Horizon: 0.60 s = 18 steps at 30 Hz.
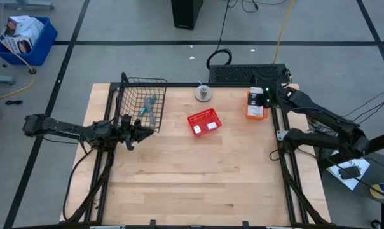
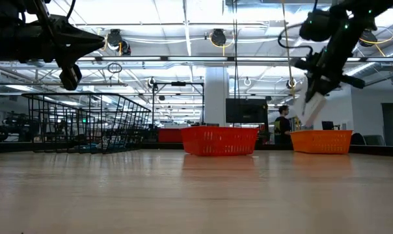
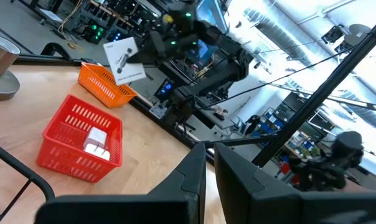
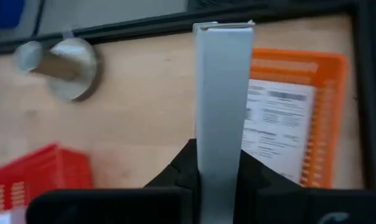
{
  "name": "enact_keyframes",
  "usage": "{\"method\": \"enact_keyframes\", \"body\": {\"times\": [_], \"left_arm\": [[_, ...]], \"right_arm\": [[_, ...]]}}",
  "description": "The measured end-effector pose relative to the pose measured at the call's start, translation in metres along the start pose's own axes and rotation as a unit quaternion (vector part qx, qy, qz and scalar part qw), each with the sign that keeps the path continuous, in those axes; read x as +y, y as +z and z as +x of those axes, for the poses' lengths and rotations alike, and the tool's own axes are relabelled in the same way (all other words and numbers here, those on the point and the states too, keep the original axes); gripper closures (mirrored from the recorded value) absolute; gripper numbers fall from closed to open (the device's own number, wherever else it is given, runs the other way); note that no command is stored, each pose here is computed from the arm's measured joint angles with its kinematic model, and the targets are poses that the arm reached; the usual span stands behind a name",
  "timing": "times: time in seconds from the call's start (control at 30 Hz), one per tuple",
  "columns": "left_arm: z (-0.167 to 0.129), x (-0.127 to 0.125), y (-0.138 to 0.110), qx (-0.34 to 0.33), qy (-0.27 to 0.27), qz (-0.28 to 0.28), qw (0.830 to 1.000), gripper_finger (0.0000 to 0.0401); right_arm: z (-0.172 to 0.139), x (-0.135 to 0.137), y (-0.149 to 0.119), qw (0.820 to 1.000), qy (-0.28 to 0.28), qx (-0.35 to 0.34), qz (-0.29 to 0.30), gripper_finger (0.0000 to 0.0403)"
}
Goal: Pick and place items into bin
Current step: Put the white card reader box into the orange bin
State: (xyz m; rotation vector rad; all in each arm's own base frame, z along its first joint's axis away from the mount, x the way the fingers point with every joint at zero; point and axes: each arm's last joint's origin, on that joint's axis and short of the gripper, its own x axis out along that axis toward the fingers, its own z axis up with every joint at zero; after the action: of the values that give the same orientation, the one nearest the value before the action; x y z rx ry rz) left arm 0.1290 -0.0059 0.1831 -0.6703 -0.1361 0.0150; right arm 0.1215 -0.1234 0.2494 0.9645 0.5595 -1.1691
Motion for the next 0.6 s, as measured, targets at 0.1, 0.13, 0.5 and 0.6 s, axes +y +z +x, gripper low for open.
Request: {"method": "enact_keyframes", "body": {"times": [0.1,0.13,0.5,0.6], "left_arm": [[0.0,0.0,0.0,0.0,0.0,0.0,1.0,0.0364],[0.0,0.0,0.0,0.0,0.0,0.0,1.0,0.0364],[0.0,0.0,0.0,0.0,0.0,0.0,1.0,0.0364],[0.0,0.0,0.0,0.0,0.0,0.0,1.0,0.0364]], "right_arm": [[0.005,-0.015,0.007,1.0,-0.014,0.006,0.02,0.0366],[0.006,-0.018,0.01,1.0,-0.013,0.005,0.022,0.0365],[0.021,-0.038,0.031,0.996,0.036,0.051,0.059,0.0353],[0.029,-0.04,0.031,0.995,0.037,0.076,0.056,0.0351]]}}
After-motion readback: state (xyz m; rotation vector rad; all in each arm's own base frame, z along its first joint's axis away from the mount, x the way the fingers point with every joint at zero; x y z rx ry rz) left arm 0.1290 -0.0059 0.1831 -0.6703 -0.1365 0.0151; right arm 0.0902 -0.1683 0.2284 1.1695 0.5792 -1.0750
